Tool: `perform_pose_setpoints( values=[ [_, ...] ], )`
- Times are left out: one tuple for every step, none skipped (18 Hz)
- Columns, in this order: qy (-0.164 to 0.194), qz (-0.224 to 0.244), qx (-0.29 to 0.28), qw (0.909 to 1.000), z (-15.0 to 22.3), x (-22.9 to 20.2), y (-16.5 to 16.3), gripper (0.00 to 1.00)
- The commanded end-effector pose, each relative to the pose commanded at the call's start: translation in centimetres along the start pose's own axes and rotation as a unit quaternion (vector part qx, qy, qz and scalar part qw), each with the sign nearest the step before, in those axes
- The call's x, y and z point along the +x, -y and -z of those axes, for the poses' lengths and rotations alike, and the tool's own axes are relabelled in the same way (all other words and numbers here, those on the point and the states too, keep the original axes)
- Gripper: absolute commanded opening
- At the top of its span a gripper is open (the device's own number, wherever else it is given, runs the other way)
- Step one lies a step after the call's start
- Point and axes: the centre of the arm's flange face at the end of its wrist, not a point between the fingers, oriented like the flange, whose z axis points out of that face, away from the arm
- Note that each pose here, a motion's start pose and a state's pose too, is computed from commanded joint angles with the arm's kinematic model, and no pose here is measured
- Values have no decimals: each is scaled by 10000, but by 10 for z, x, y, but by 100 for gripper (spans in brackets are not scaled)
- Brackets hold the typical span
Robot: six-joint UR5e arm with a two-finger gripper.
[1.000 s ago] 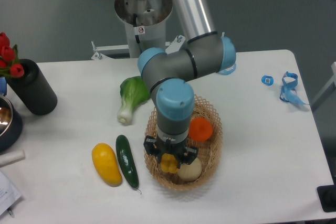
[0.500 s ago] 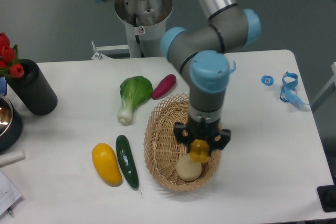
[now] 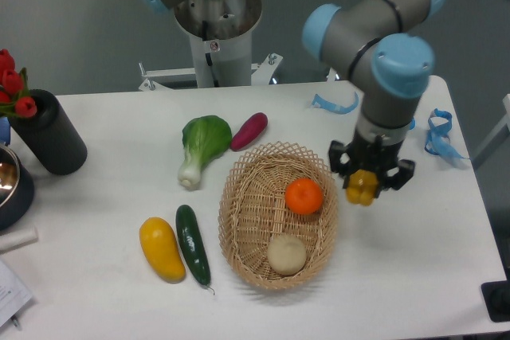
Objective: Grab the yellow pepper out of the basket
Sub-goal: 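Lift the yellow pepper out of the basket and carry it aside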
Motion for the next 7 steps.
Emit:
perform_pose_setpoints(
  values=[
    [16, -32, -1, 10000, 2, -6, -7, 10],
    [19, -63, -8, 10000, 4, -12, -15, 10],
    [33, -80, -9, 10000, 7, -17, -20, 10],
    [26, -102, -18, 9999, 7, -21, -27, 10],
    [27, -155, -31, 9999, 6, -24, -32, 10],
    [16, -230, -38, 9997, 5, -27, -36, 10],
    [31, -262, -39, 9996, 6, -31, -43, 10]
  ],
)
